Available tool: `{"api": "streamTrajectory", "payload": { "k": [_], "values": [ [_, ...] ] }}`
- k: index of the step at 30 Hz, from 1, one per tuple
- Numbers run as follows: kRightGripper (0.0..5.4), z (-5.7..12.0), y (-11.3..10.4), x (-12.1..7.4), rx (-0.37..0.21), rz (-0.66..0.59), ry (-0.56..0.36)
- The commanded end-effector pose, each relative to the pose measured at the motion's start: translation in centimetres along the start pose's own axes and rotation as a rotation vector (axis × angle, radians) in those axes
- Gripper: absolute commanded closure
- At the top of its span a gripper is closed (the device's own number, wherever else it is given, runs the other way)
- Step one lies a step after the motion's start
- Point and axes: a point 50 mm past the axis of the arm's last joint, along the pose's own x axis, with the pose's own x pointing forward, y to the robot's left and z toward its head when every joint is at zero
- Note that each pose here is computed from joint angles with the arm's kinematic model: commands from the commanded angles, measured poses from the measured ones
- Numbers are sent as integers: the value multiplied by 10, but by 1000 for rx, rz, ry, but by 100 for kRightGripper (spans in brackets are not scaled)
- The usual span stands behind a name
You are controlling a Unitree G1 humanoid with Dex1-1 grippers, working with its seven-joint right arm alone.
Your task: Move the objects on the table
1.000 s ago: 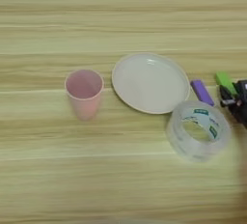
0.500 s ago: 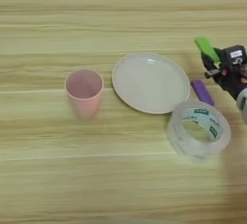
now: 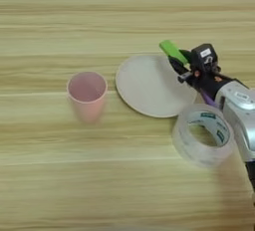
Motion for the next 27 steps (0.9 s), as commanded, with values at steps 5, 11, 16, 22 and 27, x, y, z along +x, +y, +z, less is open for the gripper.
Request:
{"api": "streamTrajectory", "payload": {
  "k": [5, 11, 16, 22, 27],
  "values": [
    [402, 22, 0, 25, -77, 49, -29],
    [402, 14, 7, 30, -66, 99, 31],
    [402, 10, 10, 32, -51, 120, 65],
    [402, 8, 11, 34, -44, 138, 82],
    [402, 5, 11, 35, -39, 139, 97]
  ]
}}
